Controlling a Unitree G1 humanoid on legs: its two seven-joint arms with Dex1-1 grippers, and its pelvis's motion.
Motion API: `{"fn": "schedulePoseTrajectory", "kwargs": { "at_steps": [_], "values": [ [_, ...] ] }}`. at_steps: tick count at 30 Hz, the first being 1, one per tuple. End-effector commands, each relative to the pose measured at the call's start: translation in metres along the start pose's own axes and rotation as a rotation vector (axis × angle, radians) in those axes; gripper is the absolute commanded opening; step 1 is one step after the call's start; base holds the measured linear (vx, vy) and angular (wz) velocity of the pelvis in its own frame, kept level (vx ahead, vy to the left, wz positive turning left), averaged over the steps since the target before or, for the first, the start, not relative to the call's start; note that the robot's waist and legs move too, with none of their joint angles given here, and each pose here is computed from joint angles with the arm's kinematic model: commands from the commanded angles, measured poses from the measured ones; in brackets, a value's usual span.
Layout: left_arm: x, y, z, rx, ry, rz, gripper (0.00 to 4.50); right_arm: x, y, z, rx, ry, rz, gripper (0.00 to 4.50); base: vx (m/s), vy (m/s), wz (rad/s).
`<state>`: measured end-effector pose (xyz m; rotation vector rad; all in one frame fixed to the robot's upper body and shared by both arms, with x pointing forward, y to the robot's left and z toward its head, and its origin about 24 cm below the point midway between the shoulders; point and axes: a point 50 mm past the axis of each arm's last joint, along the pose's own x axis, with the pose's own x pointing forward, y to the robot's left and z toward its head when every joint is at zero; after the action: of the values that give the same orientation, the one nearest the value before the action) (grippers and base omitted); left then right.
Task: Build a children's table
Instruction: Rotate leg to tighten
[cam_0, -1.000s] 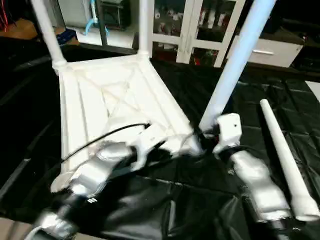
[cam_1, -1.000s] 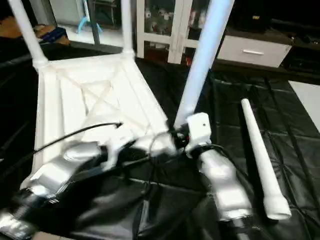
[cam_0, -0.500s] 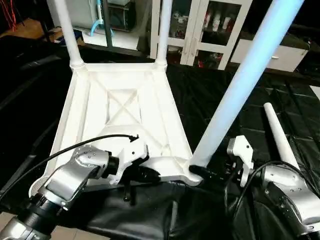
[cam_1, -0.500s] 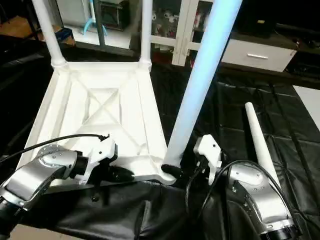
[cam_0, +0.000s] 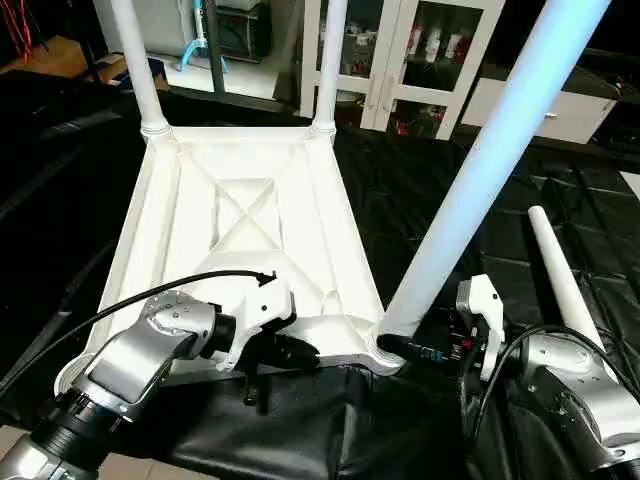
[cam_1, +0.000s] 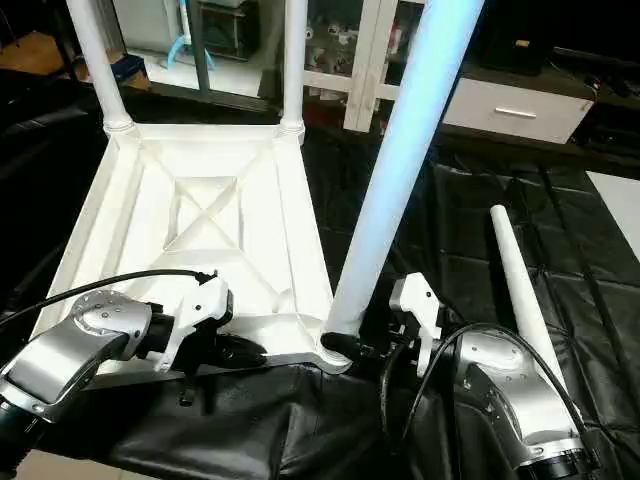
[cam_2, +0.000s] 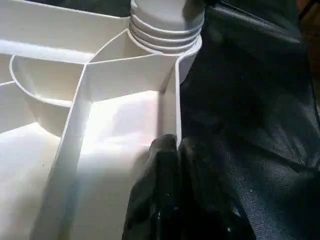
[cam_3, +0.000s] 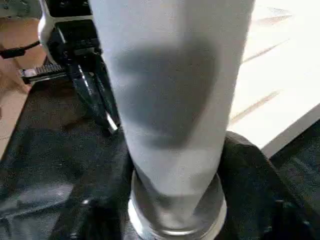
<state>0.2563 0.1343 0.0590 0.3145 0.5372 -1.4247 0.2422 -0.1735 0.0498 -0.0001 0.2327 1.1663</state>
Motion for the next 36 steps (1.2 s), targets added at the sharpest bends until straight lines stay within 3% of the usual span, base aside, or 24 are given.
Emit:
{"fn": "schedulePoseTrajectory", "kwargs": {
  "at_steps": [1, 5, 10, 12, 15, 17, 19, 22, 25, 27, 28, 30, 33, 36],
  "values": [
    [0.005, -0.012, -0.001, -0.001, 0.005, -0.117, 0.00, -0.016, -0.010, 0.003, 0.008, -0.005, -0.082, 2.12, 0.000, 0.000, 0.00],
    [0.005, -0.012, -0.001, -0.005, 0.007, -0.123, 0.00, -0.017, -0.011, 0.003, 0.025, -0.022, -0.103, 2.01, 0.000, 0.000, 0.00],
    [0.013, -0.001, -0.001, -0.070, 0.016, 0.018, 0.00, -0.016, -0.040, -0.008, -0.002, 0.043, -0.469, 1.95, 0.000, 0.000, 0.00],
    [0.023, 0.016, 0.004, -0.150, 0.003, 0.208, 0.00, -0.014, -0.054, -0.013, 0.068, 0.037, -0.748, 1.93, 0.000, 0.000, 0.00],
    [0.039, 0.037, 0.017, -0.262, -0.070, 0.447, 0.00, -0.004, -0.056, -0.021, 0.125, 0.077, -1.000, 1.91, 0.000, 0.000, 0.00],
    [0.046, 0.043, 0.025, -0.281, -0.116, 0.526, 0.00, 0.004, -0.055, -0.022, 0.126, 0.080, -1.093, 1.91, 0.000, 0.000, 0.00],
    [0.048, 0.046, 0.028, -0.280, -0.127, 0.549, 0.00, 0.008, -0.055, -0.021, 0.129, 0.074, -1.122, 1.90, 0.000, 0.000, 0.00],
    [0.066, 0.048, 0.045, -0.257, -0.175, 0.595, 0.00, 0.050, -0.047, -0.012, 0.100, 0.049, -1.145, 1.90, 0.000, 0.000, 0.00],
    [0.070, 0.046, 0.049, -0.232, -0.158, 0.582, 0.00, 0.064, -0.045, -0.005, 0.086, 0.012, -1.093, 1.90, 0.000, 0.000, 0.00],
    [0.068, 0.045, 0.044, -0.237, -0.138, 0.574, 0.00, 0.066, -0.043, 0.001, 0.130, -0.076, -1.021, 1.90, 0.000, 0.000, 0.00],
    [0.067, 0.045, 0.042, -0.224, -0.121, 0.572, 0.00, 0.069, -0.038, 0.006, 0.134, -0.126, -0.951, 2.45, 0.000, 0.000, 0.00],
    [0.063, 0.041, 0.034, -0.199, -0.084, 0.529, 0.00, 0.067, -0.029, 0.017, 0.054, -0.176, -0.827, 2.59, 0.000, 0.000, 0.00],
    [0.057, 0.034, 0.025, -0.169, -0.054, 0.447, 0.00, 0.053, -0.029, 0.020, 0.038, -0.192, -0.802, 2.80, 0.000, 0.000, 0.00],
    [0.048, 0.016, 0.011, -0.071, -0.026, 0.269, 0.00, 0.033, -0.034, 0.027, -0.006, -0.191, -0.753, 3.12, 0.000, 0.000, 0.00]
  ]
}}
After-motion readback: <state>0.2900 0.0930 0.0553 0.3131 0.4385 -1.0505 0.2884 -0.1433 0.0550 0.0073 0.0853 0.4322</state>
